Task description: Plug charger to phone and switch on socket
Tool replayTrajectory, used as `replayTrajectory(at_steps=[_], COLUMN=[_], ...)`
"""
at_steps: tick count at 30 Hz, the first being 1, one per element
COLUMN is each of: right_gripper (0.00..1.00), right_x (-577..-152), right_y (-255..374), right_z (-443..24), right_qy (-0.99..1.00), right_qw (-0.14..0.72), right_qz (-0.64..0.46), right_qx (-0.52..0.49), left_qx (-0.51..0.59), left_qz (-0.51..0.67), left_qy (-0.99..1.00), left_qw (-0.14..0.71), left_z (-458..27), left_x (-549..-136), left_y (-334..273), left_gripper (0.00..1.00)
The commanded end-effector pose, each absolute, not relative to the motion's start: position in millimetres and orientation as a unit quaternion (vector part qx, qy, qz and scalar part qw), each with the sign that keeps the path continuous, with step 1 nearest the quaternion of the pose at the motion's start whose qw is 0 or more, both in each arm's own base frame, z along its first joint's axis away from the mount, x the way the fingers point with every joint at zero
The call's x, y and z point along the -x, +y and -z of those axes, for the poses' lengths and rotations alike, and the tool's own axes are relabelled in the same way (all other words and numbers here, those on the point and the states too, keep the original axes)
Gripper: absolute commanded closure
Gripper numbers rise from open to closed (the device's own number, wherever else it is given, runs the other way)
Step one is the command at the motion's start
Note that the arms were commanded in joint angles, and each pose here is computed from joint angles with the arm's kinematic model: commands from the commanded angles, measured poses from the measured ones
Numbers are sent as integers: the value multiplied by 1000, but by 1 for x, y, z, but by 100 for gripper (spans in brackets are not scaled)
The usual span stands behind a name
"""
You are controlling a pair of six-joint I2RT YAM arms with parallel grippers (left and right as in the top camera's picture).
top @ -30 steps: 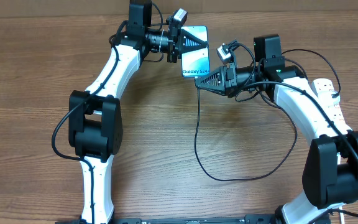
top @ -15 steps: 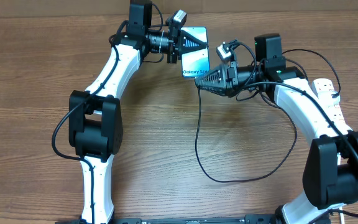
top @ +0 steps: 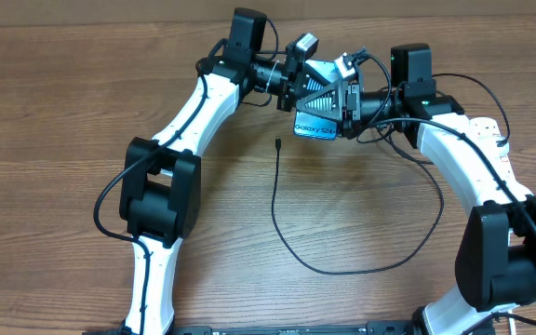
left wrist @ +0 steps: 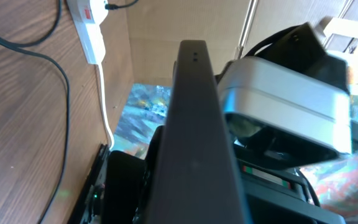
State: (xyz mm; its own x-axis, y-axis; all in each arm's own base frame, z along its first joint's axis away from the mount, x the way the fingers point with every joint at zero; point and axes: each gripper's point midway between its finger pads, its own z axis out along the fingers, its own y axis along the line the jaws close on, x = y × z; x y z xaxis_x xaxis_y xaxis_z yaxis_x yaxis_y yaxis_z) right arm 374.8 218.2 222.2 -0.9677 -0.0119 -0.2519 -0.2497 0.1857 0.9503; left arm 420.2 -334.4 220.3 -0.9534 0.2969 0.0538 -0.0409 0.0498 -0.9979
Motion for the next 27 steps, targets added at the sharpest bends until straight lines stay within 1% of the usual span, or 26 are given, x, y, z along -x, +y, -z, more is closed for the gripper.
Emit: replayTrajectory(at_steps=[1,8,11,16,21,25,27], right_gripper=[8,14,15,17,18,16,12], right_x=[-375,-368,-372,-375,-371,-368,-367], right_y=[210,210,205,196,201,208,211], right_z=[-220,-212,-196,-154,-122,-103,-98], right_qy=[772,780,809,877,928,955,963], right_qw=[105,94,91,89,100,122,134], right_qz=[-621,-613,-577,-471,-358,-267,-229], right_qx=[87,85,57,15,19,39,50], left_qx=[129,90,70,48,-6,-30,-35], left_qz=[-702,-696,-693,-690,-650,-608,-587], left_qy=[-693,-711,-717,-722,-759,-794,-809], left_qw=[100,38,15,-6,-13,-9,-4], left_z=[-243,-237,-234,-224,-192,-167,-157], left_x=[-420,-457,-472,-483,-485,-477,-472], left_y=[-319,-277,-255,-227,-209,-200,-197], left_gripper=[96,96,96,96,96,96,96])
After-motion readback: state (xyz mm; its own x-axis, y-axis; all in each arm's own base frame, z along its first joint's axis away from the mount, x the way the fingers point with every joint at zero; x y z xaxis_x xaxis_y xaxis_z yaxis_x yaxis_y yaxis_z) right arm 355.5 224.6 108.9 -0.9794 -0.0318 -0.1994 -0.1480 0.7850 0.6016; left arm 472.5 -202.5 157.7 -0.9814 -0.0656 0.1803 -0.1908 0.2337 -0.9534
